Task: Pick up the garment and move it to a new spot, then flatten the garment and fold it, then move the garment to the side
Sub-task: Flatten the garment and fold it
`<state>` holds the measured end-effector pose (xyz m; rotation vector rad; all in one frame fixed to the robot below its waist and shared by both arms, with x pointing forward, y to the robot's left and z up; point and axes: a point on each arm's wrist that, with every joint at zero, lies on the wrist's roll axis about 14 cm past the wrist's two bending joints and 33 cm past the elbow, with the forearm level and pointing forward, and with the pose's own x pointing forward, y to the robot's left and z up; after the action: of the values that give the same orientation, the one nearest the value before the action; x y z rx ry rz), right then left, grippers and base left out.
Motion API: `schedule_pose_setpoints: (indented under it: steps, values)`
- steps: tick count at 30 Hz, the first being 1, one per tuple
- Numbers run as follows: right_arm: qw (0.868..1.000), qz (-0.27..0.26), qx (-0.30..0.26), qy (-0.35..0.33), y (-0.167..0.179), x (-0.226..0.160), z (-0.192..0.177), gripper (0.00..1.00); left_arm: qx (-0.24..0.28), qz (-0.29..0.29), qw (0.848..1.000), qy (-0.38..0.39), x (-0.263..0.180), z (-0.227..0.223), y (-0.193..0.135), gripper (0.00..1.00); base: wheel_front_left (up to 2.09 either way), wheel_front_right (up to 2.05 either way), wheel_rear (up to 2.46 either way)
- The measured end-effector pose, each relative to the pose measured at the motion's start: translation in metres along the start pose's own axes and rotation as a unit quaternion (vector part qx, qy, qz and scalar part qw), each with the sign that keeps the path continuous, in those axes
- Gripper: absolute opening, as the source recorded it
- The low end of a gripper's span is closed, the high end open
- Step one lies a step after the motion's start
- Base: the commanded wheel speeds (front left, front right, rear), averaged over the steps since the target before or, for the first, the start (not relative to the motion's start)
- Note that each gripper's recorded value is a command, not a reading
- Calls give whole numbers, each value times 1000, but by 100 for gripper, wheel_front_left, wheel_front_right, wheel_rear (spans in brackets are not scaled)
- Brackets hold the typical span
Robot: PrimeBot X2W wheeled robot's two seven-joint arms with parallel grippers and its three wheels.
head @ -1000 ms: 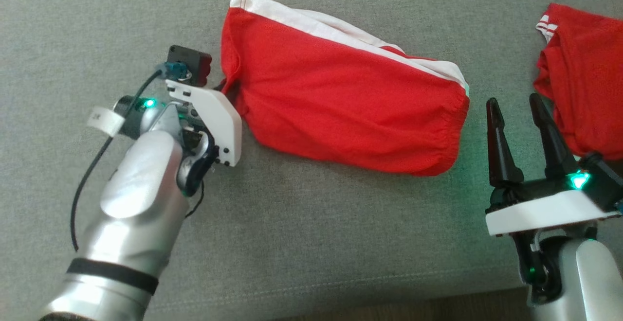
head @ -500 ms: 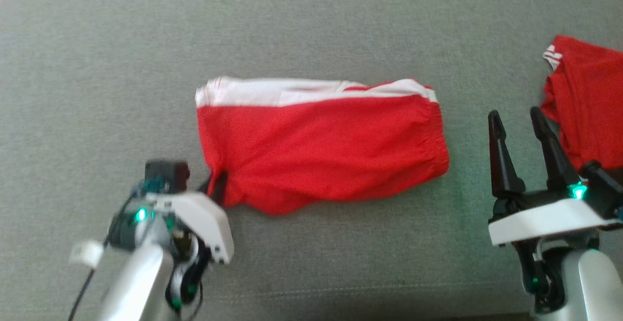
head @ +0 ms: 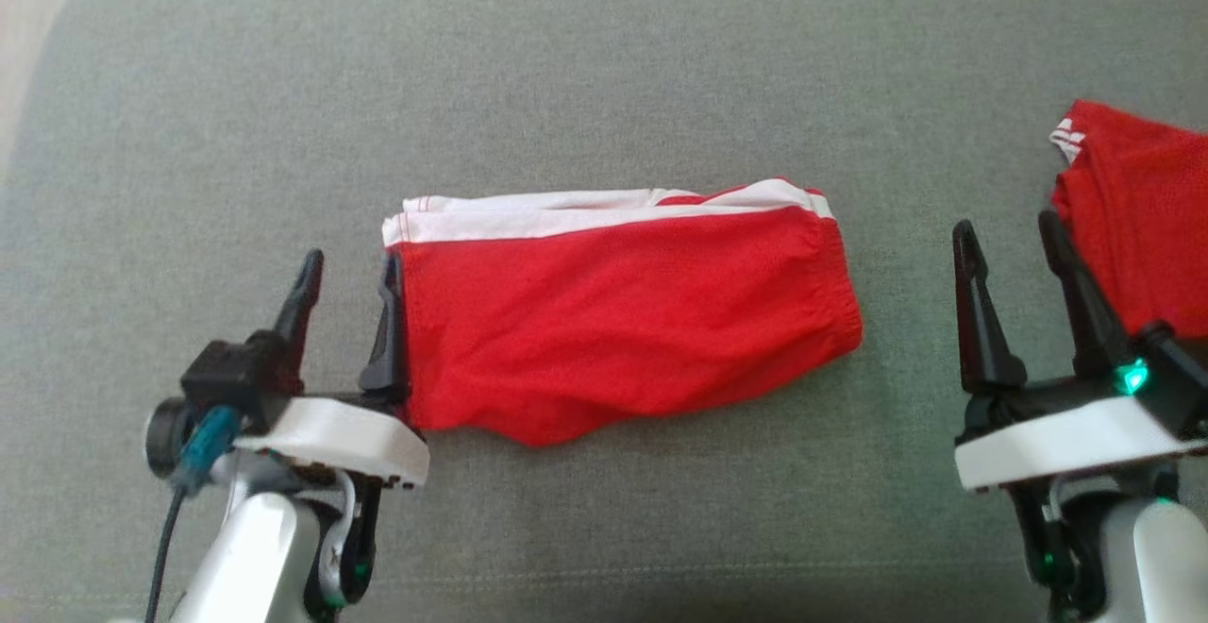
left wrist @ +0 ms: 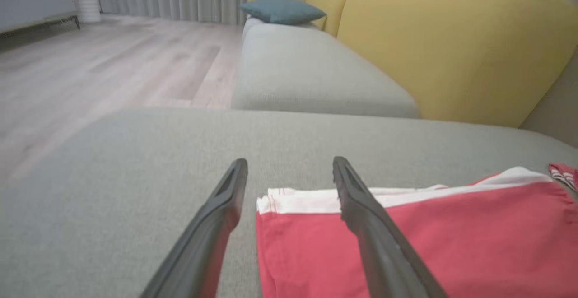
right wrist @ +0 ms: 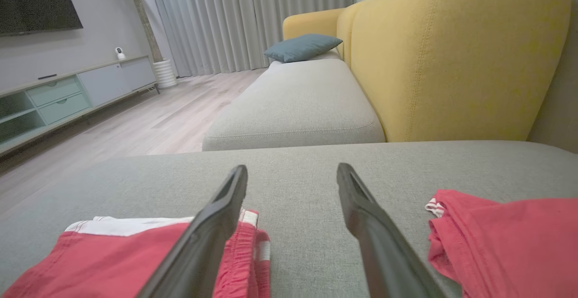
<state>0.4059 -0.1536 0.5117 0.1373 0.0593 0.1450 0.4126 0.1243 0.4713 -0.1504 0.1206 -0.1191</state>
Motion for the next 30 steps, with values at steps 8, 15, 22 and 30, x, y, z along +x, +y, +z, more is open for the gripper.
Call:
schedule_pose_setpoints:
  steps: [8,15,22,30]
  values:
    - [1000,-5,-13,16,0,-17,-1,100,42,1,996,-83,-16,37,1,100,0,0,0]
    - [1000,-7,-13,23,-1,-23,-3,100,46,3,995,-85,-22,39,3,100,0,0,0]
    - [999,-7,-13,31,-2,-22,-5,100,46,1,995,-86,-23,41,2,100,0,0,0]
    - [991,30,-9,131,15,-12,-58,100,50,6,996,-76,-21,35,7,100,0,0,0]
